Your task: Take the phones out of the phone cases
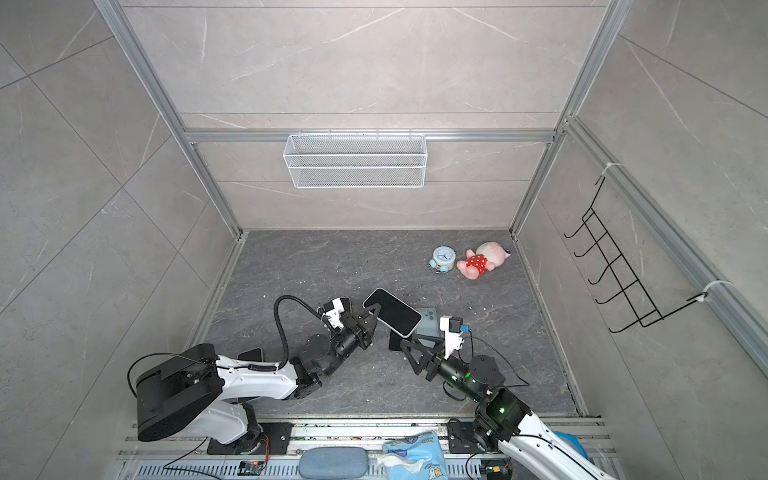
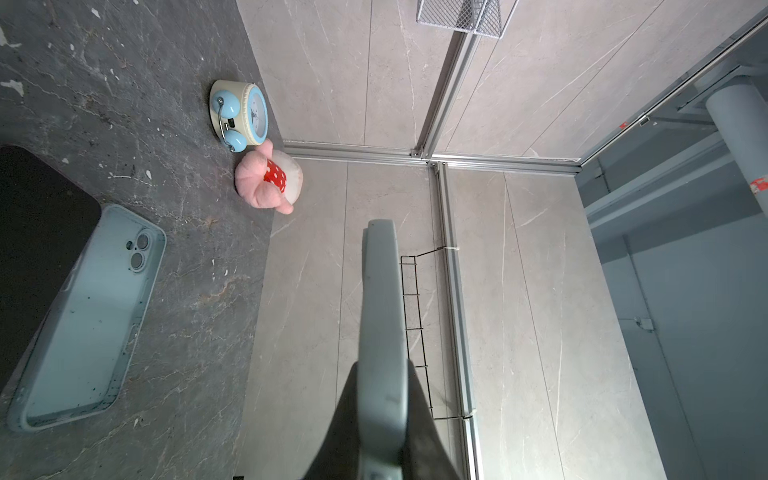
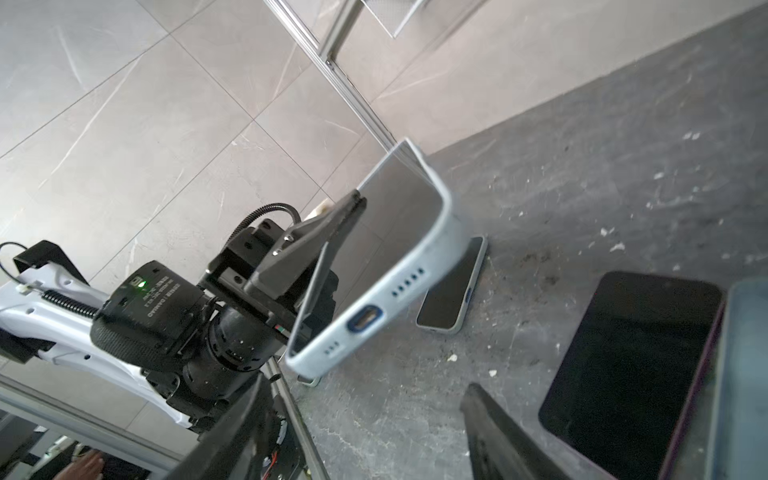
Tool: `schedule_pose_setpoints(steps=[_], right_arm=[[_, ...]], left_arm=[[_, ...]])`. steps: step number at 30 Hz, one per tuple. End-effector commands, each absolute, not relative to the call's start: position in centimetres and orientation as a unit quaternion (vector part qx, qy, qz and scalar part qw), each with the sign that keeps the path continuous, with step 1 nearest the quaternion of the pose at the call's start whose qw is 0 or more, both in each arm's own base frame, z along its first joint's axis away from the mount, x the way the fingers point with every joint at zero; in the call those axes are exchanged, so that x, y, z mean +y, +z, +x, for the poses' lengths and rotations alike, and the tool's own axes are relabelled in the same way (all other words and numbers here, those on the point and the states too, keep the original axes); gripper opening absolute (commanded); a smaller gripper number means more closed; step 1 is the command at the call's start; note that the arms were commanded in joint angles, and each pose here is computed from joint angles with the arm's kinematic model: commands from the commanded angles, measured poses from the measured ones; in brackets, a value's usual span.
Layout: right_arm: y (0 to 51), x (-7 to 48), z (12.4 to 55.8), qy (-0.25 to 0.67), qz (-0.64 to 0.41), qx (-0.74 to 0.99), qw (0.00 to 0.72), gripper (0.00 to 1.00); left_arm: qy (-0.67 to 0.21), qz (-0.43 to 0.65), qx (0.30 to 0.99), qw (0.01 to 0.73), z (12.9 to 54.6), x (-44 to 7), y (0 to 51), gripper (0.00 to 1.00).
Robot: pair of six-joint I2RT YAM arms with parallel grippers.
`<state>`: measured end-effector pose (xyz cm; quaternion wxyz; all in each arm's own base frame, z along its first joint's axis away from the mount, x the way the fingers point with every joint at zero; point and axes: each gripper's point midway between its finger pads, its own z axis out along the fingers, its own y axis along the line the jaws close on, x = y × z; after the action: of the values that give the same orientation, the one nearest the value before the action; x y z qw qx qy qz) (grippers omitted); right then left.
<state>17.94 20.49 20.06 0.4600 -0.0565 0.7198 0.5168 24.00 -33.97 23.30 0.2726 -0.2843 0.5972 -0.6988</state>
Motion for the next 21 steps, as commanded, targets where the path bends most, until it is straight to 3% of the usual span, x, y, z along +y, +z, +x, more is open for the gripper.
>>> schedule_pose_setpoints(steps=[1,5,14,21], right_arm=[[23.1,21.4,18.0,0.568,-0.042,0.690,0.447,0.66],[23.4,21.8,18.3,0.583,-0.033,0.681,0.443,0.55],[24.4,21.6,17.8,0.605,-0.027,0.662,0.442,0.55],[24.2,21.2,18.2,0.607,-0.010,0.660,0.442,0.44]], left_arm=[[-0.744,-0.276,0.536,0.288,24.0,-33.4,27.3,0.00],[-0.743,-0.276,0.537,0.288,24.1,-33.4,27.1,0.00],[-0.740,-0.278,0.538,0.293,24.2,-33.3,26.9,0.00],[-0.740,-0.279,0.537,0.293,24.2,-33.2,26.5,0.00]])
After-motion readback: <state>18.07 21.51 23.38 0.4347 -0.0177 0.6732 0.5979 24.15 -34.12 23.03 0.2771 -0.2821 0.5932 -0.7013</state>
